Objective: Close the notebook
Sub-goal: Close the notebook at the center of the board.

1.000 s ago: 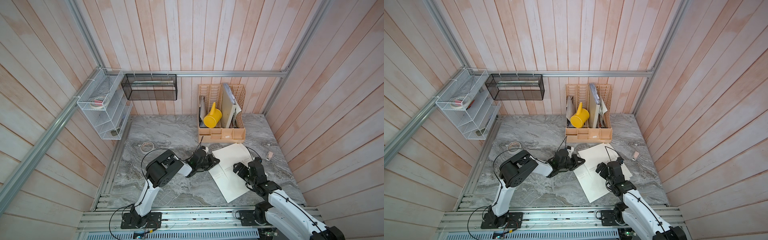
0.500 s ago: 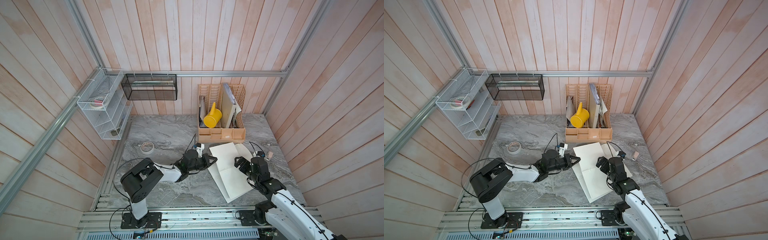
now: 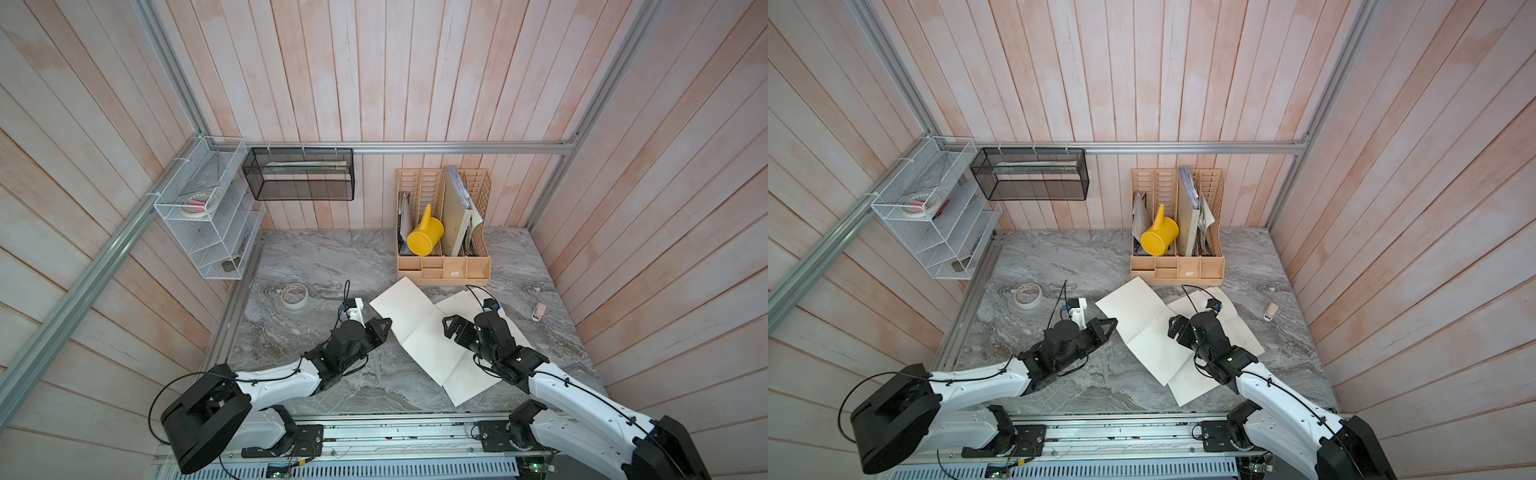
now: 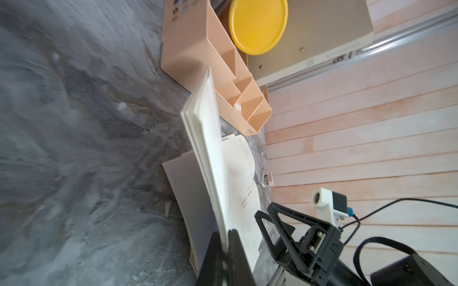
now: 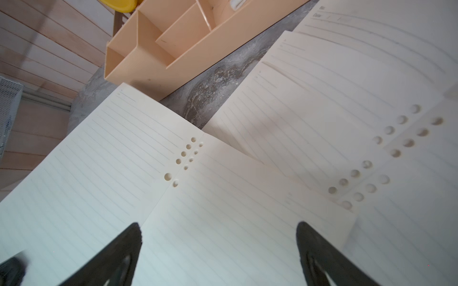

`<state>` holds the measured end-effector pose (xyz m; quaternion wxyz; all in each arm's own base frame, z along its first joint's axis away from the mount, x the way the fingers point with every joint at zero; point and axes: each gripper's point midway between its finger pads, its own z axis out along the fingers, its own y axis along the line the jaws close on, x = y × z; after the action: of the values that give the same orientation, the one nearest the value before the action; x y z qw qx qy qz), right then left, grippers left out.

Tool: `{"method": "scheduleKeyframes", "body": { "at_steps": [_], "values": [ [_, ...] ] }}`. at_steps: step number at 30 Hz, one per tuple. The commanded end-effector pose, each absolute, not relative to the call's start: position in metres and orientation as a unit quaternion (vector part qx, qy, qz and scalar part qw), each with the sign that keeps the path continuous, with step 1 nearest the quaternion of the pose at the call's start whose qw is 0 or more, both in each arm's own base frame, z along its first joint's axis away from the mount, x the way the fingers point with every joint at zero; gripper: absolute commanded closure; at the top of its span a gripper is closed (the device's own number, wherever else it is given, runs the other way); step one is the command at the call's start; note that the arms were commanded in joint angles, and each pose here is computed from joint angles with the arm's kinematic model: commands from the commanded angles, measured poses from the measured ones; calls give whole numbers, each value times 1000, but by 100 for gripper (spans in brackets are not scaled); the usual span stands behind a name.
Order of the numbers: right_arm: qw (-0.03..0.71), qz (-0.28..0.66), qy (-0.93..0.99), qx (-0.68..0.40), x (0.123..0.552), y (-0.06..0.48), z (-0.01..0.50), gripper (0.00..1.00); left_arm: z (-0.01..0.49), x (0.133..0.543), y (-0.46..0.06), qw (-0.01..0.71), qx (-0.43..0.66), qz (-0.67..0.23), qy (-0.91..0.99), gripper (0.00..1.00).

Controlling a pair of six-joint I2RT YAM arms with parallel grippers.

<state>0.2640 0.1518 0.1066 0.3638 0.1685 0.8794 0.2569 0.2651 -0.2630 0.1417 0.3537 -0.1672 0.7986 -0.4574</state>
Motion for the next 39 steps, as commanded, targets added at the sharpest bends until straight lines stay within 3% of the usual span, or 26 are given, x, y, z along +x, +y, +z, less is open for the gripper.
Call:
{"method": "scheduleKeyframes", "body": {
  "at_steps": [1,16,25,39],
  "values": [
    [389,305,853,166,278,173,131,2,133,271,-223,404,-211,-390,800,100],
    [352,402,842,74,318,281,145,2,106,246,-120,426,-322,-273,800,100],
    [284,458,842,6,311,356,122,2,95,233,-93,434,-342,-231,800,100],
    [204,447,871,-10,288,374,58,2,88,229,-86,439,-336,-213,806,100]
  ]
}}
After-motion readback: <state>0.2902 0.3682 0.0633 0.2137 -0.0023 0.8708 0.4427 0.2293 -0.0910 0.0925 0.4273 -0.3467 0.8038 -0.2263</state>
